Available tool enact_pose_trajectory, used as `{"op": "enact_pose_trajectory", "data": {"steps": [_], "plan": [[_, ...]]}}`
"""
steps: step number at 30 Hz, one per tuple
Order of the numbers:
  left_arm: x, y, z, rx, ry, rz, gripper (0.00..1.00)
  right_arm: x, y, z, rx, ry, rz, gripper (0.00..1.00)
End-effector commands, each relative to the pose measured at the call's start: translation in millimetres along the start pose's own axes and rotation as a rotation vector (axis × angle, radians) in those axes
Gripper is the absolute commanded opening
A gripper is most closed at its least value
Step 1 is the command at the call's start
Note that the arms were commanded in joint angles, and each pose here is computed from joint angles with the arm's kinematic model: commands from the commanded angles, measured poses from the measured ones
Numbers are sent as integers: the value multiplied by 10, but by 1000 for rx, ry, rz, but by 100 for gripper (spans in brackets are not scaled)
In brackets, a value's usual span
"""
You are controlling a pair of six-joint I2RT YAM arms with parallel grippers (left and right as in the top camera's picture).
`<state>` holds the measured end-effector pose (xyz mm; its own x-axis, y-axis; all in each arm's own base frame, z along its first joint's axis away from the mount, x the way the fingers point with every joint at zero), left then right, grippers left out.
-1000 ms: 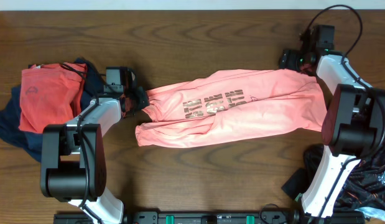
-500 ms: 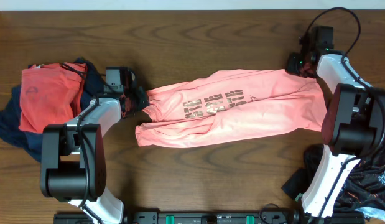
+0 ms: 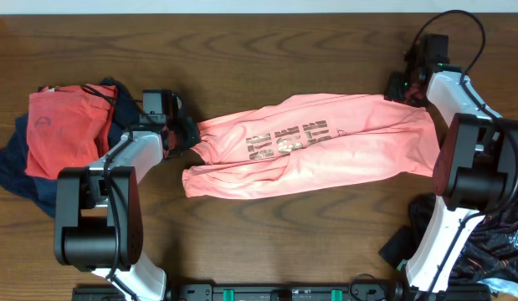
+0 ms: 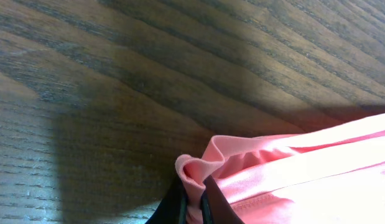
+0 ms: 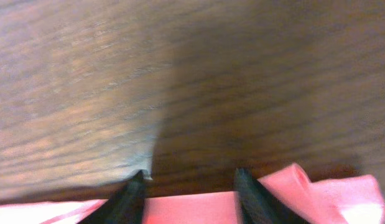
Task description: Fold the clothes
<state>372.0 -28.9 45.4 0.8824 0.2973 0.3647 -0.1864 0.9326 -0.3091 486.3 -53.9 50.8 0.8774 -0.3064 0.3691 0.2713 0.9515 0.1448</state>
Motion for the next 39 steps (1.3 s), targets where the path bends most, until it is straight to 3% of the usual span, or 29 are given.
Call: {"op": "enact_pose_trajectory", "data": {"steps": [1, 12, 20, 27, 35, 39], "plan": [[47, -24, 47, -2, -12, -1, 6, 141, -126, 215, -67, -68, -19, 56], [47, -24, 47, -2, -12, -2, 6, 68, -171, 39, -85, -39, -20, 64], [47, -24, 47, -2, -12, -1, 6, 98, -342, 55, -216, -64, -24, 73], [47, -24, 47, -2, -12, -2, 6, 64, -266, 31, -157, -43, -21, 64], [46, -24, 47, -2, -12, -2, 6, 3, -203, -17, -133, -33, -12, 63], [46, -24, 47, -2, -12, -1, 6, -44, -215, -59, -132, -31, -13, 56]]}}
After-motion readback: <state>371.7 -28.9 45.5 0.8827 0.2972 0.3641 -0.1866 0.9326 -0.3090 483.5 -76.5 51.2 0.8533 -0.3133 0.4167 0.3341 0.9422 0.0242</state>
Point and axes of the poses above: each gripper's point midway between its finger pads, its own z axis back along the fingers, its own y axis along the line the jaws close on, x = y × z, the point moved 5 cm from there along z, back along the fingers, and after that the axes turned 2 degrees about -z, right-handed, at the moved point
